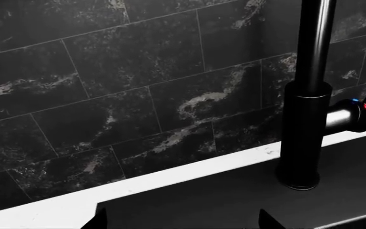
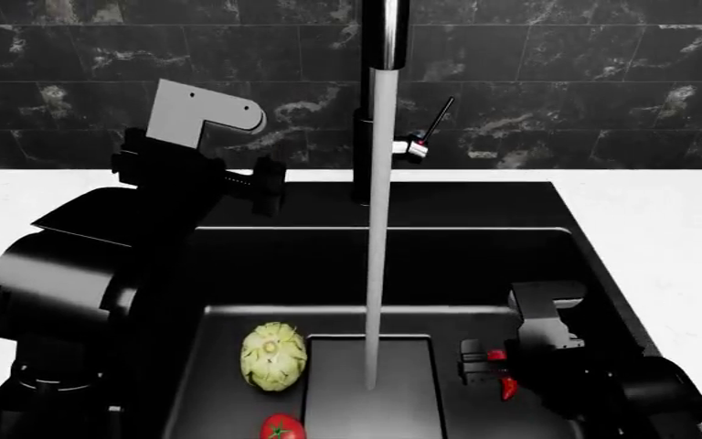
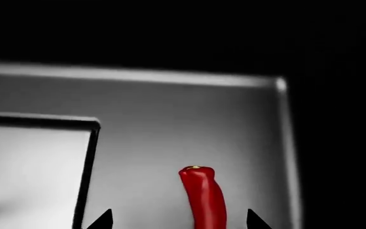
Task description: Pick the tomatos and chili peppers from the sink and place them in one bowl. Place the artichoke in the other bowl. Then turn off the sink faucet.
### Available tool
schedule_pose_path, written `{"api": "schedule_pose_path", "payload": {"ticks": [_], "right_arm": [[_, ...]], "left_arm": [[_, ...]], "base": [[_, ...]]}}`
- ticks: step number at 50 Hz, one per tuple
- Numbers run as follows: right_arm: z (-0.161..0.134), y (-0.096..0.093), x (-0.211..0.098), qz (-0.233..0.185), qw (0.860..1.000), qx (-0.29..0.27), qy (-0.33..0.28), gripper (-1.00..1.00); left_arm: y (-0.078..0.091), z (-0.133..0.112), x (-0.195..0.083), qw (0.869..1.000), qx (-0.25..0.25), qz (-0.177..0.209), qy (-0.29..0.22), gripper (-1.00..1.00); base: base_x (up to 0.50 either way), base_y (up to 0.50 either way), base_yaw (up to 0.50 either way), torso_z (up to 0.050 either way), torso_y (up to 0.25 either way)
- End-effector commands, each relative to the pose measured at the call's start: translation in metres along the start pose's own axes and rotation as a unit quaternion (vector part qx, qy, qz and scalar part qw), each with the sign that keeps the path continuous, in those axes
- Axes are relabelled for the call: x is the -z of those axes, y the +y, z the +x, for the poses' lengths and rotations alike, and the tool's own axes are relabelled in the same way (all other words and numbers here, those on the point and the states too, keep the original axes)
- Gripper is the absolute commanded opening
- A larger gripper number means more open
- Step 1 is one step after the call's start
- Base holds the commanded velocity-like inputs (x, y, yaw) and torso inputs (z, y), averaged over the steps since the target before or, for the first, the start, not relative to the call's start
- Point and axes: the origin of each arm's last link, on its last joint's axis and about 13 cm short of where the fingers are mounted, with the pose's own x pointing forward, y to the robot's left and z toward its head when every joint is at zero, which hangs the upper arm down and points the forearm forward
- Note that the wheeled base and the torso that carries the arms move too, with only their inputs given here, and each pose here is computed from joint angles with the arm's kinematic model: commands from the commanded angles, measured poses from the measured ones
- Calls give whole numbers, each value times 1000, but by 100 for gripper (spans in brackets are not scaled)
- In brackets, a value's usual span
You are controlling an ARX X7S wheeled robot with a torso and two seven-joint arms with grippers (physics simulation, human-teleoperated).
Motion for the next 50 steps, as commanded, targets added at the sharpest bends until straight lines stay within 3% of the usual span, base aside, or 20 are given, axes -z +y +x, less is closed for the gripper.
{"api": "schedule_pose_path", "payload": {"ticks": [1,24,33,34,42,50], "right_arm": [[22,-5,8,11,1000,4,9,100],[19,-3,5,11,999,-3,44,100],[11,-4,4,44,998,-6,40,100],[9,-3,5,20,999,-5,45,100],[18,-6,6,0,1000,-2,7,100],[18,-12,-6,-54,998,27,-28,100]], "left_arm": [[-2,0,1,1000,9,-1,-5,100],[-3,1,3,1000,10,2,-1,100],[-1,-1,5,1000,15,4,-23,100],[1,0,6,1000,17,0,-21,100],[0,-2,6,998,26,-14,-47,100],[-2,-4,8,998,43,-11,-51,100]], "base": [[0,0,0,0,0],[0,0,0,0,0],[0,0,0,0,0],[0,0,0,0,0],[0,0,0,0,0],[0,0,0,1,-10]]}}
